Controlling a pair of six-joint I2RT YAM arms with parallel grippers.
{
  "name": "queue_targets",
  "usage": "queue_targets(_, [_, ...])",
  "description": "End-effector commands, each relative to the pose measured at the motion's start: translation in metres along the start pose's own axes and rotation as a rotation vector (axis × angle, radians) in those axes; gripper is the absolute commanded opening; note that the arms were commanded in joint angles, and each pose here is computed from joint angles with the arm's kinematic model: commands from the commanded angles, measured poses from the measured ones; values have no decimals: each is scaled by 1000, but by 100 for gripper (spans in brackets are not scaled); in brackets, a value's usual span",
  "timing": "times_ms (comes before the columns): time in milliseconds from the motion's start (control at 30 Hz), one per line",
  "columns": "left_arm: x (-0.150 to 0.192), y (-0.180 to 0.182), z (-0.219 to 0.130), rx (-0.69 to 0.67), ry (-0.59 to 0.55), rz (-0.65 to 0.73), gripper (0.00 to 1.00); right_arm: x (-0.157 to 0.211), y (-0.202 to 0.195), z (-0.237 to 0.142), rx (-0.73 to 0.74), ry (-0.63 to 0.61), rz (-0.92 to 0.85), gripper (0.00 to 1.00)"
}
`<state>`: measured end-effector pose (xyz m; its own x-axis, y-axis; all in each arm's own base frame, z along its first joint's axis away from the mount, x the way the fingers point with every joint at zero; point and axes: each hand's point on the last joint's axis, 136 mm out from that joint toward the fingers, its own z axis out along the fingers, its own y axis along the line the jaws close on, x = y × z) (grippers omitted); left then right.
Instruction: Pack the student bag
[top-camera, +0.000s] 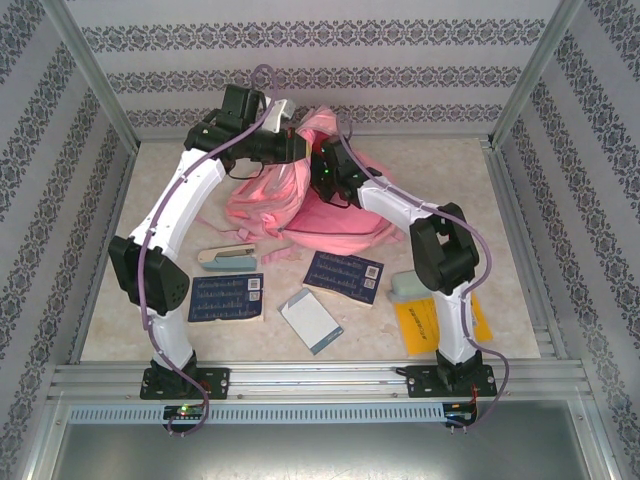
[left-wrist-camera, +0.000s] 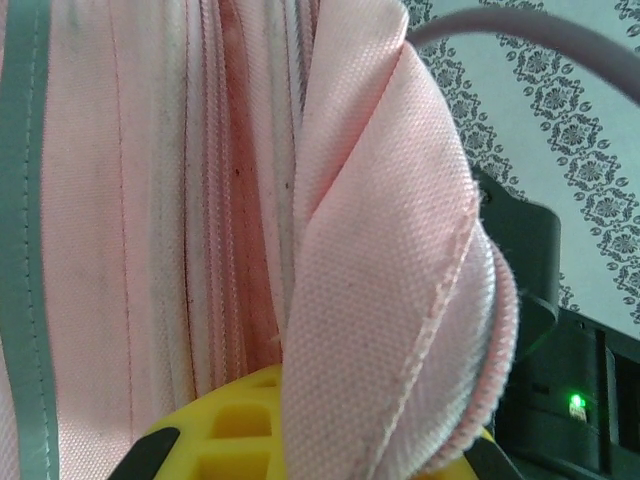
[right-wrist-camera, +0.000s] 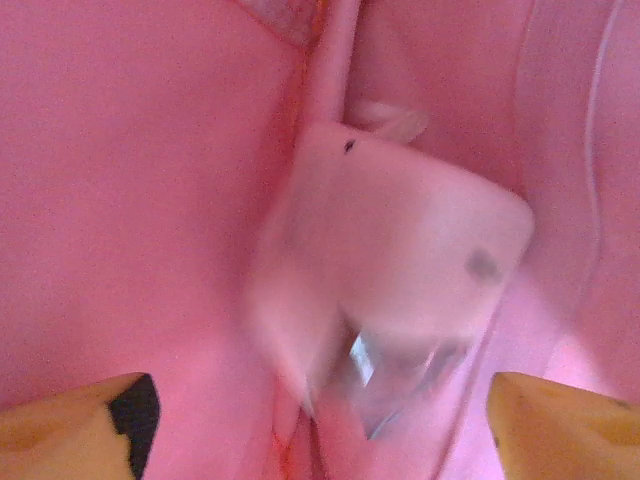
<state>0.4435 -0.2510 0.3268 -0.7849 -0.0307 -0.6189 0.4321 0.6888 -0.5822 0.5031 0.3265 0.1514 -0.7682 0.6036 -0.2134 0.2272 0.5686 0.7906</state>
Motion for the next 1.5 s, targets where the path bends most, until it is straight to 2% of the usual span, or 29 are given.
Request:
queue_targets(0, [-41,-35,-21,105,-139,134,0,-8,30,-25,-46,-64,-65,95])
queue_targets(100, [-44,-30,-20,117,-140,112,0,-7,37,-45,-48,-60,-193,98])
queue_targets(233, [-43,-22,-17,112,-132,97,0,-5,36,-81,19,-68,-420,98])
queue_targets(333, [-41,-18,-14,108,-129,88,0,-7,27,-117,63,-151,-556,98])
queue_targets(400, [-38,-15,-10,110,-121,79,0,-9,21,-136,-10,-198,-537,98])
queue_targets(500, [-33,-9,-5,108,-110,57,0,-16,12,-166,-165,-192,-480,97])
queue_targets(700, [-18,3,6,97,-105,1,0,32,-12,-199,-26,-31,-790,88])
queue_targets(867, [8,10,26,91,-58,-43,0,105,-50,-211,55,101,-1076,83])
queue_targets(933, [18,13,35,79,-35,-45,0,128,-67,-214,92,170,-1089,79])
queue_targets(1100, [43,24,64,70,38,-79,0,179,-109,-211,132,398,-964,64])
queue_targets(1233, [63,28,80,49,91,-100,1,236,-138,-209,142,556,-1045,56])
queue_targets(1333, [73,37,86,-15,103,-107,13,266,-162,-207,191,643,-1100,47])
queue_targets(1433, [79,48,94,-51,118,-132,18,282,-174,-199,203,667,-1106,37])
queue_targets(1467, [81,48,98,-46,129,-147,26,287,-176,-196,205,683,-1106,34])
